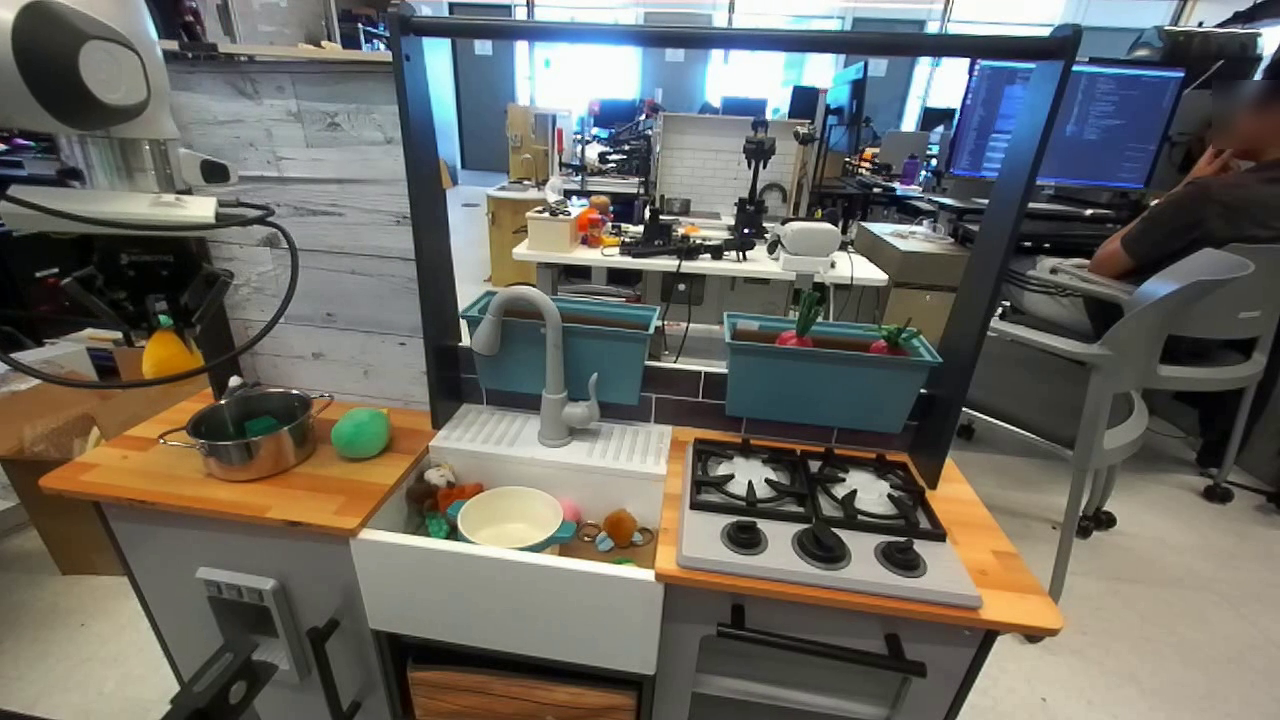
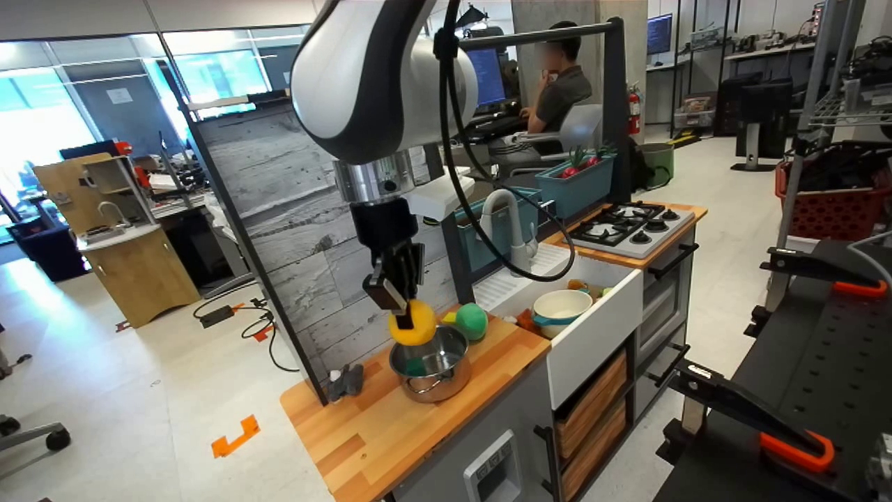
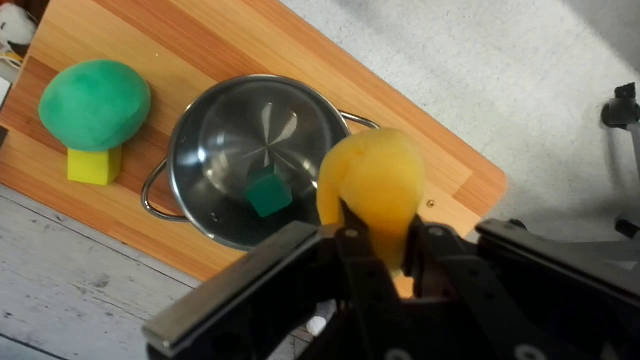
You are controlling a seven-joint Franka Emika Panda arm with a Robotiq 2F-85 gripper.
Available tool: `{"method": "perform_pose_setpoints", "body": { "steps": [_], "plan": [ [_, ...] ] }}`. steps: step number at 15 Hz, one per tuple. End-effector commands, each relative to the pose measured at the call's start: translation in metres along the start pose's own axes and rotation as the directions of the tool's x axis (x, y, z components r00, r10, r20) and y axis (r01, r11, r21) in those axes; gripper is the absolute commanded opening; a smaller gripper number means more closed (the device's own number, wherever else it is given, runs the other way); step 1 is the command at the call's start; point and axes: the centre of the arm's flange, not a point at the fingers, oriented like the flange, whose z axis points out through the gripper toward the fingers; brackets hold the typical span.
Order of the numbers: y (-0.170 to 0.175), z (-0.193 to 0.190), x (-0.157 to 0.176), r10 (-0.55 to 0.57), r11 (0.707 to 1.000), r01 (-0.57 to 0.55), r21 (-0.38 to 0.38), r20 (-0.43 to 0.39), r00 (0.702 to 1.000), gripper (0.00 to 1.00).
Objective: Move the yellow object to the left
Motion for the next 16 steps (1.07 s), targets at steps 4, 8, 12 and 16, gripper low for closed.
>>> {"method": "perform_pose_setpoints", "body": {
  "steps": [4, 8, 12, 16],
  "plan": [
    [-0.023, 0.016, 0.022, -0.096, 0.993, 0.096, -0.062, 0.006, 0.995, 0.05],
    [-0.055, 0.023, 0.034, -0.167, 0.981, 0.166, -0.101, -0.003, 0.986, 0.05],
    [-0.073, 0.026, 0.044, -0.213, 0.972, 0.212, -0.106, -0.006, 0.977, 0.05],
    [-0.064, 0.03, 0.041, -0.22, 0.97, 0.22, -0.1, 0.006, 0.975, 0.05]
  ]
}}
